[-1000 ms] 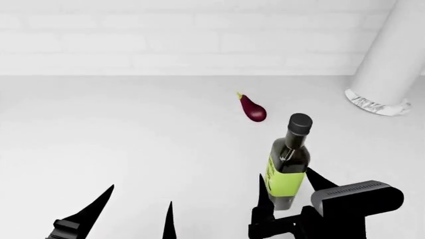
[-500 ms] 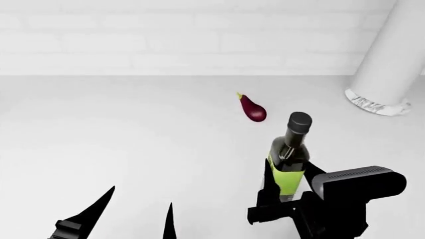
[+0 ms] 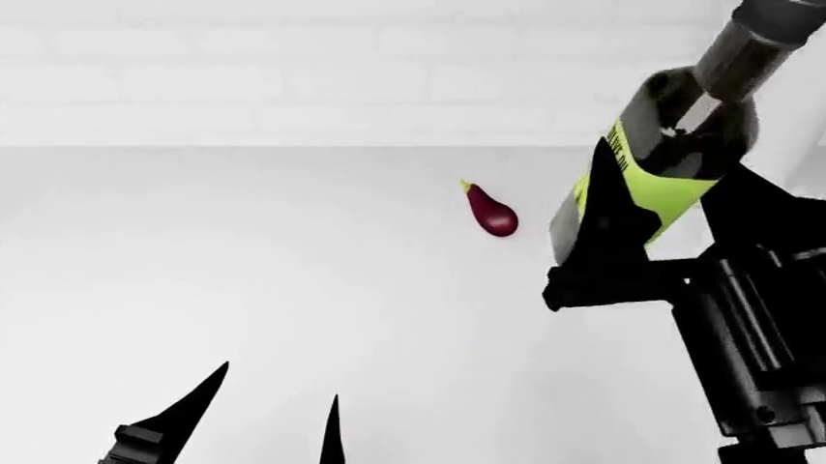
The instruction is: Pick the olive oil bottle and boxed food from the counter and place them in the cabinets closest to them.
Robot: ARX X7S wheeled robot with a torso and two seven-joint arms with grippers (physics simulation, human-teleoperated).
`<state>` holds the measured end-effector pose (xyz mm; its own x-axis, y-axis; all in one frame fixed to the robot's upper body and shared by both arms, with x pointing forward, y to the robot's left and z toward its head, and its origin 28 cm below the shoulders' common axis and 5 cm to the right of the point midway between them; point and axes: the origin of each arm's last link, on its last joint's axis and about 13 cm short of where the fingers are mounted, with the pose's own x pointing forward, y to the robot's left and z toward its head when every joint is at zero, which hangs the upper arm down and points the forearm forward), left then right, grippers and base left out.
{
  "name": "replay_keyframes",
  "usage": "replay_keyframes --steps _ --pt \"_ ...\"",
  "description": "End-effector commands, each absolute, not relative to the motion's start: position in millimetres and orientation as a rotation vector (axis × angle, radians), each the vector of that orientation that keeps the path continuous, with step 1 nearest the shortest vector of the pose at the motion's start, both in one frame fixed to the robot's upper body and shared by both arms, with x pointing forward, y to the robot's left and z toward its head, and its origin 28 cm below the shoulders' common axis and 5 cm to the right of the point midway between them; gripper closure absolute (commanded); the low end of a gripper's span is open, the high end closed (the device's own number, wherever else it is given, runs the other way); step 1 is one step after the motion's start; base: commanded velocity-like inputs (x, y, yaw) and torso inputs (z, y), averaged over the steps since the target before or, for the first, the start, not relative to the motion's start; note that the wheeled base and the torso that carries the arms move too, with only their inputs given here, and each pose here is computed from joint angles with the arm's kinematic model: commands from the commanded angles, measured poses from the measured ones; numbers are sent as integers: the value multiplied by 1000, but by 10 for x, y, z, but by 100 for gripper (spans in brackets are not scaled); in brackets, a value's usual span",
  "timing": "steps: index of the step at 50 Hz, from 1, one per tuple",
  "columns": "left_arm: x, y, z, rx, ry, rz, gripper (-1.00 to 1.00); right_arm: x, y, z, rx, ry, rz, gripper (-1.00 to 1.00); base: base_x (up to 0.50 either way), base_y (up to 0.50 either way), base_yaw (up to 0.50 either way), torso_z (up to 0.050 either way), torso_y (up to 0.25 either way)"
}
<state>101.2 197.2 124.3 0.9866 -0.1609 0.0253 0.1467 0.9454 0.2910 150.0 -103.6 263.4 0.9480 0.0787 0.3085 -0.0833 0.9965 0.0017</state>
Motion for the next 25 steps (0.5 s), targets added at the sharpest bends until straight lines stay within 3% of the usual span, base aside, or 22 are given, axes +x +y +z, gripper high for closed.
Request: replay_keyframes --steps 1,12,25 --pt "1040 1985 1217 280 -43 -167 -100 1160 -1072 3367 51 -600 15 100 0 0 0 0 0" --pt "1035 1964 1197 279 -42 -178 -100 870 -1091 3798 72 -799 -40 100 0 0 0 0 0" --pt "1020 1933 1188 279 -41 -188 -100 958 -1011 4104 83 -830 19 100 0 0 0 0 0"
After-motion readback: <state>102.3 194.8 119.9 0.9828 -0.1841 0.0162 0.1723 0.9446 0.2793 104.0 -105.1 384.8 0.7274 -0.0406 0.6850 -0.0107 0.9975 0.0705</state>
